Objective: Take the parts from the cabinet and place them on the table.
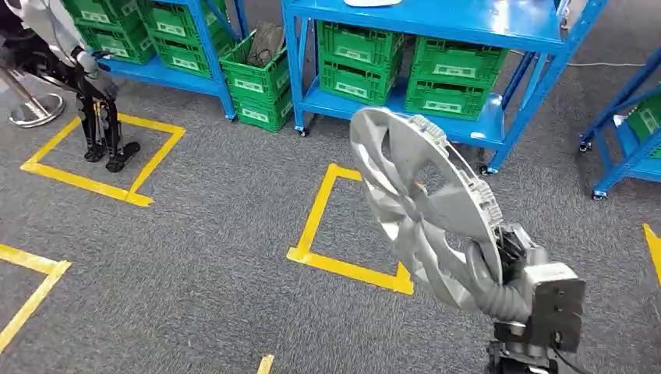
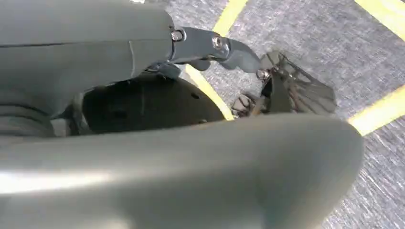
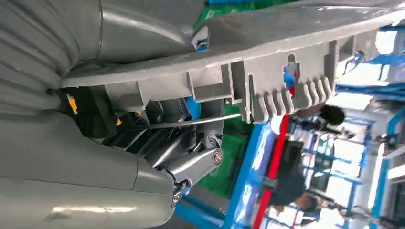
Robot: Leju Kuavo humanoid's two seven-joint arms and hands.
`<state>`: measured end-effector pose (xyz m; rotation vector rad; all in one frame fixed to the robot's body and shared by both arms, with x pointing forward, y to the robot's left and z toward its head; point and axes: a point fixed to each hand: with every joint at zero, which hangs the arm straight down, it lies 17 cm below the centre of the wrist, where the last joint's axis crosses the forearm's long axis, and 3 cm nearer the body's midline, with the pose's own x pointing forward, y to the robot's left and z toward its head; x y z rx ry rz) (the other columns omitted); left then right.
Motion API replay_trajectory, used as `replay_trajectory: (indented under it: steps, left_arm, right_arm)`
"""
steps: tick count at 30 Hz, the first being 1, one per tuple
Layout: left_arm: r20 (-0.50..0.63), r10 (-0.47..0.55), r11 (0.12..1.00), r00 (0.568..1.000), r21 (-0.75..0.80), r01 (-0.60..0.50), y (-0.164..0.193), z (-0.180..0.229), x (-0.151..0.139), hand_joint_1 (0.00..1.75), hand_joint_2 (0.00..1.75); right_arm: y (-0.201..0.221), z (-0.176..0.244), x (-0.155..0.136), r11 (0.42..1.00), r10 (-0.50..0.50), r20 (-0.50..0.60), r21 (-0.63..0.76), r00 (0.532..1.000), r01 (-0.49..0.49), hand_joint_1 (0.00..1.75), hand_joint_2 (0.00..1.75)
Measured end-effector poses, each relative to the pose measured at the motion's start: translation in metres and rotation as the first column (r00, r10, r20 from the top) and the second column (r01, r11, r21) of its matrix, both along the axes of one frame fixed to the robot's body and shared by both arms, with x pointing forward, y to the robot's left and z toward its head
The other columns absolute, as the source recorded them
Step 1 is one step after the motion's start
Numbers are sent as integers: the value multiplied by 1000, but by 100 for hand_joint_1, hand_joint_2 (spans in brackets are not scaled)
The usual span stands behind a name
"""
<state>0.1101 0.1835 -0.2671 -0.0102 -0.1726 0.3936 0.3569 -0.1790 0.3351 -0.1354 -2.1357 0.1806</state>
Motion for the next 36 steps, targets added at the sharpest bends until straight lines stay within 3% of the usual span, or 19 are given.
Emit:
replay_trajectory:
  steps: [28,36]
  left_arm:
    - [-63,-61,998,996,29,63,7,-4,-15,0,0]
    - [-58,-130,989,990,61,133,16,-5,-15,0,0]
  right_arm:
    - [11,4,13,1000,24,-34,1,999,-24,175,175]
    - [1,7,22,1000,-4,-51,23,999,5,175,175]
